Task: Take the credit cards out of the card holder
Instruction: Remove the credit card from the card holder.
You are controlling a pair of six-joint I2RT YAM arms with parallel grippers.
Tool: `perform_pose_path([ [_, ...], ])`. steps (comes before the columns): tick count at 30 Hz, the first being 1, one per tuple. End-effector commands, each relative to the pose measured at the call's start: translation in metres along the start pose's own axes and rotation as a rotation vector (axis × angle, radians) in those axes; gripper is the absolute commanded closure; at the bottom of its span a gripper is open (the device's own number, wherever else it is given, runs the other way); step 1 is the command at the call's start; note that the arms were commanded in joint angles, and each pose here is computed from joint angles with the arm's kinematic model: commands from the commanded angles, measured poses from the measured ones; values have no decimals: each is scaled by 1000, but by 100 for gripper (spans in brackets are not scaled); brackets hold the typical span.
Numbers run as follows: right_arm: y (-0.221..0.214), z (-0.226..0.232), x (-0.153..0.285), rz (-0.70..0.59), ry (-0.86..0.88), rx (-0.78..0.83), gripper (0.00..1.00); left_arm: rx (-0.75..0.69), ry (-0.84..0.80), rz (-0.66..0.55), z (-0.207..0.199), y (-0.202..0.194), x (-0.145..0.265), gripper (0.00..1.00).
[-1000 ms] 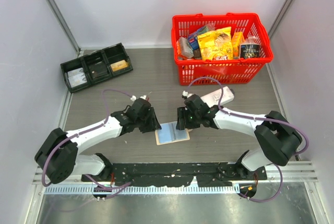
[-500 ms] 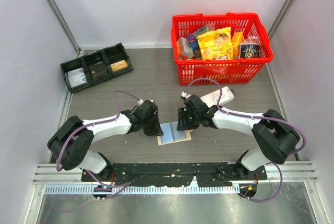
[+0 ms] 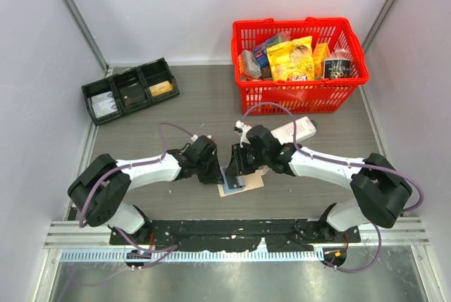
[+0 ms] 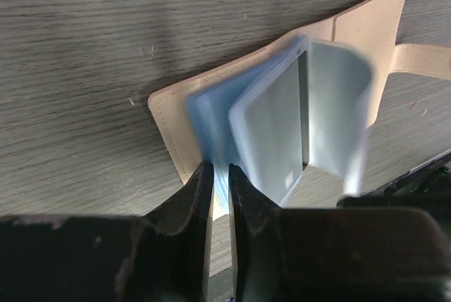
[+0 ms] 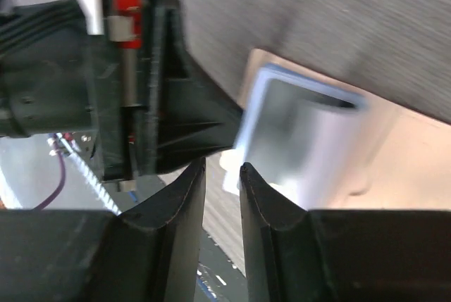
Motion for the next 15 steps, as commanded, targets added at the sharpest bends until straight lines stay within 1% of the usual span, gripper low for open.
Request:
perform_pose_path([
  [1,12,44,5,-21,156,52,69,-1,-46,-20,-11,5,0,83],
  [5,7,39,2,-2,138,50,64,18,-45,-63,-10,8,9,81],
  [7,9,29,1,-18,81,47,63,21,-32,-86,-7,10,14,79],
  [10,18,8,3,-79,-41,44,61,24,-12,-118,-4,13,24,73],
  [12,22,0,5,-100,-75,36,60,27,-1,-143,-2,16,32,69],
  [15,23,-8,7,-104,-74,22,60,18,-10,-175,-7,22,43,68],
])
Point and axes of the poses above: each gripper's point midway between its finger pads, its own x axis back along the fingers, its own z axis along the line the jaws close on, y = z × x, the point moved 1 cm from there along x, back along the fingers, and after that the axes turned 8 degrees about -x, right-handed, at the moved point
